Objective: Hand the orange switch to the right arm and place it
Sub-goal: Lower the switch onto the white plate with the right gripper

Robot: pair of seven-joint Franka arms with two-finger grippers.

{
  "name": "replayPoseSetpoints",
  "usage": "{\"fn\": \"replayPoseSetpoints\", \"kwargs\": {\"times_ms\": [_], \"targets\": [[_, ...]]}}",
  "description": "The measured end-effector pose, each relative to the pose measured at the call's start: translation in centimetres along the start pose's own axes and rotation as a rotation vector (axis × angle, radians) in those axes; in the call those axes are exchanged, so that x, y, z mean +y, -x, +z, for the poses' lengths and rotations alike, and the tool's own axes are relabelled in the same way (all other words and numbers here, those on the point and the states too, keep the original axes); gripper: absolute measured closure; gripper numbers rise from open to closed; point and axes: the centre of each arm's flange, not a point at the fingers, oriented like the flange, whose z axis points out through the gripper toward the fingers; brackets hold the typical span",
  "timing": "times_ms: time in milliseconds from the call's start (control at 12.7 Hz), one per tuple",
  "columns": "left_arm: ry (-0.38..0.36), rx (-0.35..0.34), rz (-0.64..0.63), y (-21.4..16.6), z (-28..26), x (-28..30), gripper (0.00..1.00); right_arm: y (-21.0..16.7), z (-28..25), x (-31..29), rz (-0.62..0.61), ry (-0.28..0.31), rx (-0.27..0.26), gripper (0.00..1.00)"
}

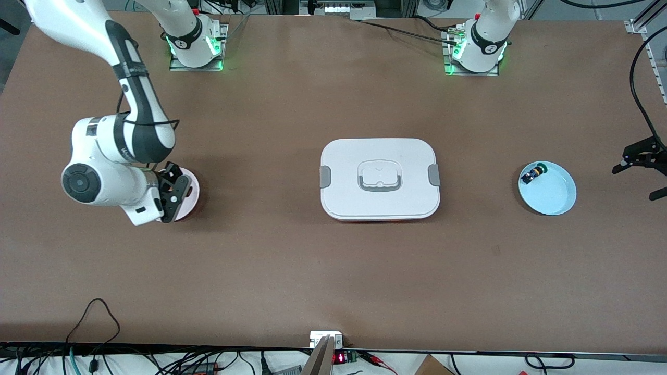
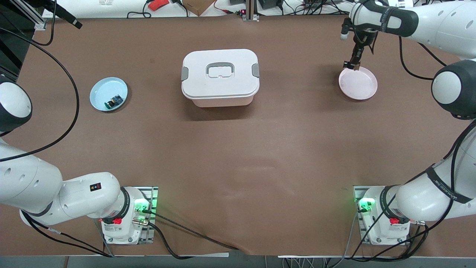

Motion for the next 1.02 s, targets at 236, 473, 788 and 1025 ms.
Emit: {"fn": "replayPoseSetpoints", "kwargs": {"times_ms": [236, 473, 788, 1025], "targets": [[-0.066, -0.102, -0.179, -2.0, -1.7, 4.7, 0.0, 2.8, 4.4, 0.6, -0.106, 0.033, 0.018, 0.66], [-0.128, -0.169, -0.38, -4.1, -2.9, 10.2, 0.0, 4.8, 6.8, 0.7, -0.177, 0.056, 0.026, 0.66], [-0.165, -0.192, -0.611, -4.4, -2.7, 13.1, 0.0, 6.6, 8.4, 1.3, -0.219, 0.072, 0.032, 0.66], [-0.165, -0.203, -0.655, -4.1, -2.5, 13.0, 0.0, 7.1, 10.0, 1.7, -0.236, 0.074, 0.031, 0.66]]}}
